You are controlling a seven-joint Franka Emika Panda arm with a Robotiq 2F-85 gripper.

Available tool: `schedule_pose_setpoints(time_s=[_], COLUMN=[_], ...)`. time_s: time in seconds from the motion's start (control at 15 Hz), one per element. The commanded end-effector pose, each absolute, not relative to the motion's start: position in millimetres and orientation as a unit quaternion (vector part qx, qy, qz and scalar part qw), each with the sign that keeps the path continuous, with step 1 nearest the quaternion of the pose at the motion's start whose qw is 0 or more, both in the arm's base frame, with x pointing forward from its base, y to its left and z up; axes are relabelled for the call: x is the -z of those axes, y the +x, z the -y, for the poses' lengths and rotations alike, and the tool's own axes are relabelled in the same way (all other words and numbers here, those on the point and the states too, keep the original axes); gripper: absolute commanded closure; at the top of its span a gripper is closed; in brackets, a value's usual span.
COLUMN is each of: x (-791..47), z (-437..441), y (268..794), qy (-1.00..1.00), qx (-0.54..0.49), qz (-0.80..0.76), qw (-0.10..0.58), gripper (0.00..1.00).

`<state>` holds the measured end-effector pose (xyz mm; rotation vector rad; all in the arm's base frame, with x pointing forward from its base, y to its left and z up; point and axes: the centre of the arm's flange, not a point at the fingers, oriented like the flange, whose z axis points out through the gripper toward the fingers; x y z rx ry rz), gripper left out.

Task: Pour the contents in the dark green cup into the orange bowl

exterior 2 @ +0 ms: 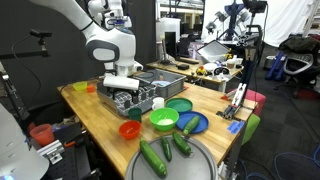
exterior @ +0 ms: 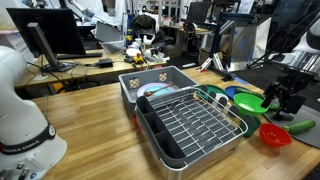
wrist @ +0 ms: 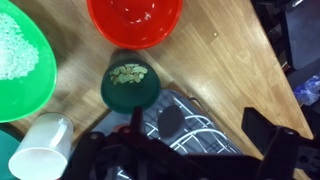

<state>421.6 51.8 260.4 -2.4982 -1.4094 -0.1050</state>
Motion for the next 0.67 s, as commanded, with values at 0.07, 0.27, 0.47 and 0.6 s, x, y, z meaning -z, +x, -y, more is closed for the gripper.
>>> schedule_pose_setpoints(time_s=[0.07, 0.27, 0.47, 0.6], x=[-233.2, -220.5, -216.4, -215.0], z=[-42.3, -42.2, -40.1, -34.8], y=[418.0, 418.4, 417.9, 412.6], qy=[-0.851, -0.842, -0.834, -0.832], qx=[0.066, 0.095, 0.128, 0.138], qz=[0.51, 0.518, 0.523, 0.523], qw=[0.112, 0.119, 0.123, 0.123], gripper=[0.0, 0.0, 0.0, 0.0])
